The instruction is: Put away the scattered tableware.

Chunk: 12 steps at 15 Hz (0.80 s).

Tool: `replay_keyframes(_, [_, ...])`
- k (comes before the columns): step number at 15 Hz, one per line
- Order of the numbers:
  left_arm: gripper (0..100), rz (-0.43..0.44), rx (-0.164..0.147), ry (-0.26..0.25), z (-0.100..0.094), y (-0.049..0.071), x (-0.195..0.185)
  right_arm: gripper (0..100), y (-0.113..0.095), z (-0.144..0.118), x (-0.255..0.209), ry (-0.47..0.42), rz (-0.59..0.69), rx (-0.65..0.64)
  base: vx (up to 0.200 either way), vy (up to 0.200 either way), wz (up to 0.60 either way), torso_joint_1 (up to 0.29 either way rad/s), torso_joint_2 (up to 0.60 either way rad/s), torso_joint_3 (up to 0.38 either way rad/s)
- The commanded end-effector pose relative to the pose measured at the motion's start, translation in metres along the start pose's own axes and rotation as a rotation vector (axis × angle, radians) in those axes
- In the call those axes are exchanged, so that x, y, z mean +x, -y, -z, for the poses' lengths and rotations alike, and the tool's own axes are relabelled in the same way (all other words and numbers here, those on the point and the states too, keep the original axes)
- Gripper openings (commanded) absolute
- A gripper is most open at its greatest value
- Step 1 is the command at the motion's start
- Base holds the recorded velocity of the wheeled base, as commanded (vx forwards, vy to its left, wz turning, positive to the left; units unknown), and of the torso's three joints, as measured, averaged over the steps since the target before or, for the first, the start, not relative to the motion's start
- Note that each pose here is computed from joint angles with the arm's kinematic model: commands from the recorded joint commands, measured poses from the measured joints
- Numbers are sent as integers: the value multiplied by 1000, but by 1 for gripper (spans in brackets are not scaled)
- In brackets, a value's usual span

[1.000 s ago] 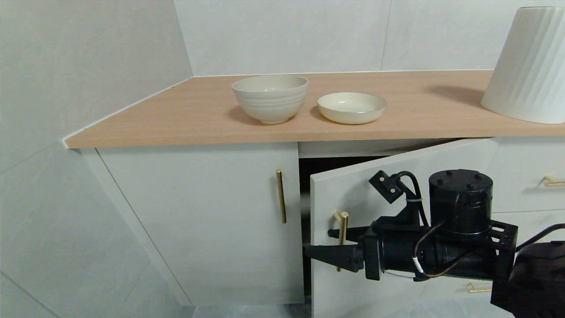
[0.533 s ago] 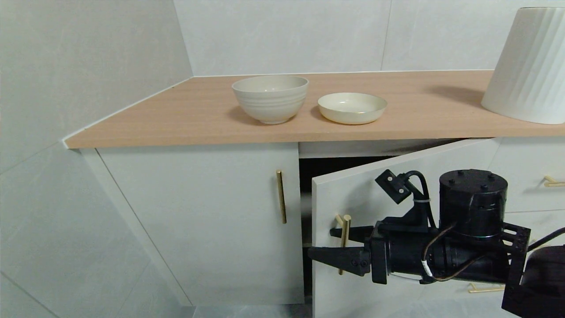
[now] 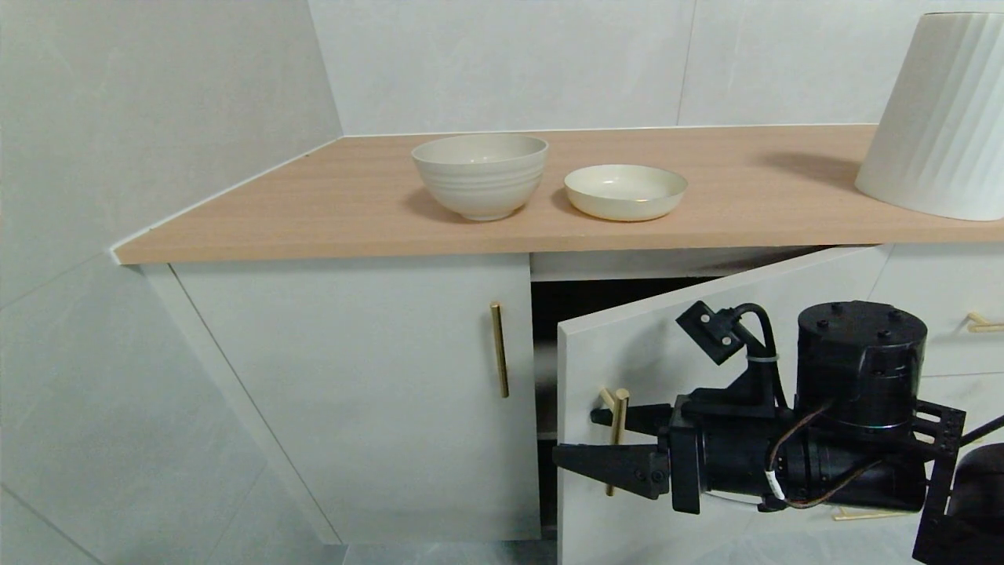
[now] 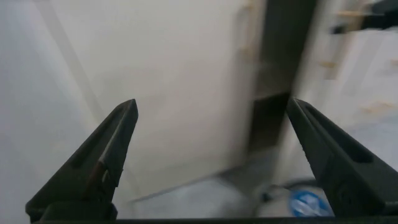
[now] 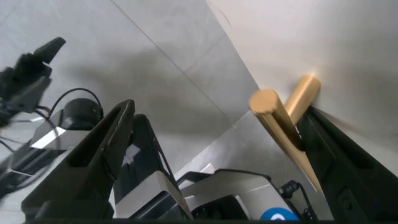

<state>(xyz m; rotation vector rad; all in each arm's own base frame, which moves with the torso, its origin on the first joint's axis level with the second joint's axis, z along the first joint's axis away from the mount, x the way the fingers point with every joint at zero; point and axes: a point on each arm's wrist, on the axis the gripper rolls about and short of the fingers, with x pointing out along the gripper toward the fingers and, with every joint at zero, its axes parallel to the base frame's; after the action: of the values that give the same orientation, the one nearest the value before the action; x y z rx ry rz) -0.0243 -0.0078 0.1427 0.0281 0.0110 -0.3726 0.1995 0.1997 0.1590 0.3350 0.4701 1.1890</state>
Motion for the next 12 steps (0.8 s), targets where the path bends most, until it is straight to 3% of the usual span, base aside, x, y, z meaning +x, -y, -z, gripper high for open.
replay_keyframes(1, [100,130,-104,-207,-47,-19,53,100,-2,-2,-2,12,-7,-9,0,0,0,0,0,0])
replay_keyframes(4, [100,266,-145,-327,-66,-29,111,100,-6,-2,0,8,-18,-12,0,0,0,0,0,0])
replay_keyframes(7, [100,340,-170,-418,-53,-29,159,100,-7,-2,-1,11,-19,-14,0,0,0,0,0,0])
replay_keyframes(9, [100,377,-259,-503,-30,-24,196,100,-7,-3,-1,13,-18,-15,0,0,0,0,0,0])
replay_keyframes(11, [100,418,-331,-537,-11,-12,218,100,-6,-2,0,9,-17,-12,0,0,0,0,0,0])
replay_keyframes(12, [100,427,-351,-542,-5,-9,221,100,-5,-1,1,6,-16,-11,0,0,0,0,0,0])
